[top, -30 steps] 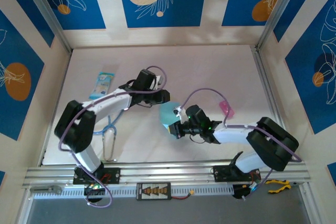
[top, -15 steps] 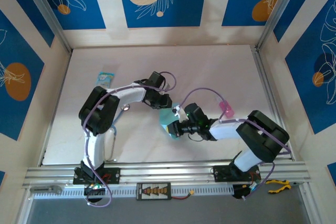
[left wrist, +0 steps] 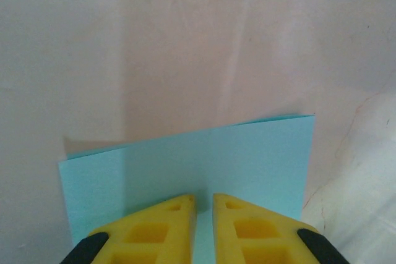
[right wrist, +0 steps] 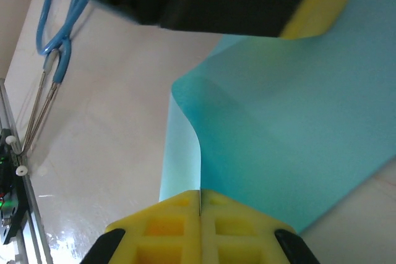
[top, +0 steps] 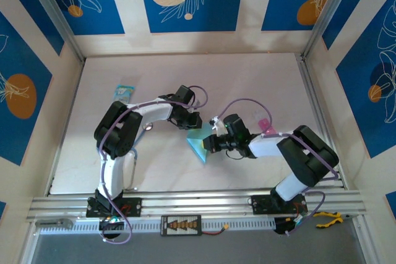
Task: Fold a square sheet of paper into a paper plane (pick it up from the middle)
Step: Third fold the triangle at the center of the table.
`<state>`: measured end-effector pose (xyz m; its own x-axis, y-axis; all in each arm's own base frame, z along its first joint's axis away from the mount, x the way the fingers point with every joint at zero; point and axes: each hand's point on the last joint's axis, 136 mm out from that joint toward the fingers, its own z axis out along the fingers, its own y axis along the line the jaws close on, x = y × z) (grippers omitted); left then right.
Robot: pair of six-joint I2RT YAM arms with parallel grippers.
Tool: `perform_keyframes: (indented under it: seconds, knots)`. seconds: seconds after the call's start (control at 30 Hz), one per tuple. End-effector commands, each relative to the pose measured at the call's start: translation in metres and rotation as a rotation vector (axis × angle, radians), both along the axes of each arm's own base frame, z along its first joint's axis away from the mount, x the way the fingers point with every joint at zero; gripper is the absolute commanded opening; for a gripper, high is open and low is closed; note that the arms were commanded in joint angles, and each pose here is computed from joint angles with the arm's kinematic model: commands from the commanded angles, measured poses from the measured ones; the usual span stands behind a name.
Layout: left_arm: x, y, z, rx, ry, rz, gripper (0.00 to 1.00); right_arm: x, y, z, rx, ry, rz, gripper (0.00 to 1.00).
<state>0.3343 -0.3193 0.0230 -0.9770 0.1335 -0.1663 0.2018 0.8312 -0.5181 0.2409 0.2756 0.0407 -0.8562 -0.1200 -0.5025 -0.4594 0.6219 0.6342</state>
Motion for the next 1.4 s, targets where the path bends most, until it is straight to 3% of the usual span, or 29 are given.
perform_keyframes:
  seconds: [0.0,0.8,1.37]
  knots:
    - [-0.009,0.008,-0.018,0.034,0.043,0.002,0.16,0.002,0.0,-0.003,-0.018,0.007,0.022,0.0]
    - [-0.014,0.014,-0.011,-0.004,0.033,0.089,0.16,-0.017,0.001,-0.008,-0.024,0.091,0.048,0.0]
    - [-0.016,0.016,-0.01,-0.002,0.029,0.092,0.16,-0.007,-0.001,-0.018,-0.078,0.064,0.029,0.0]
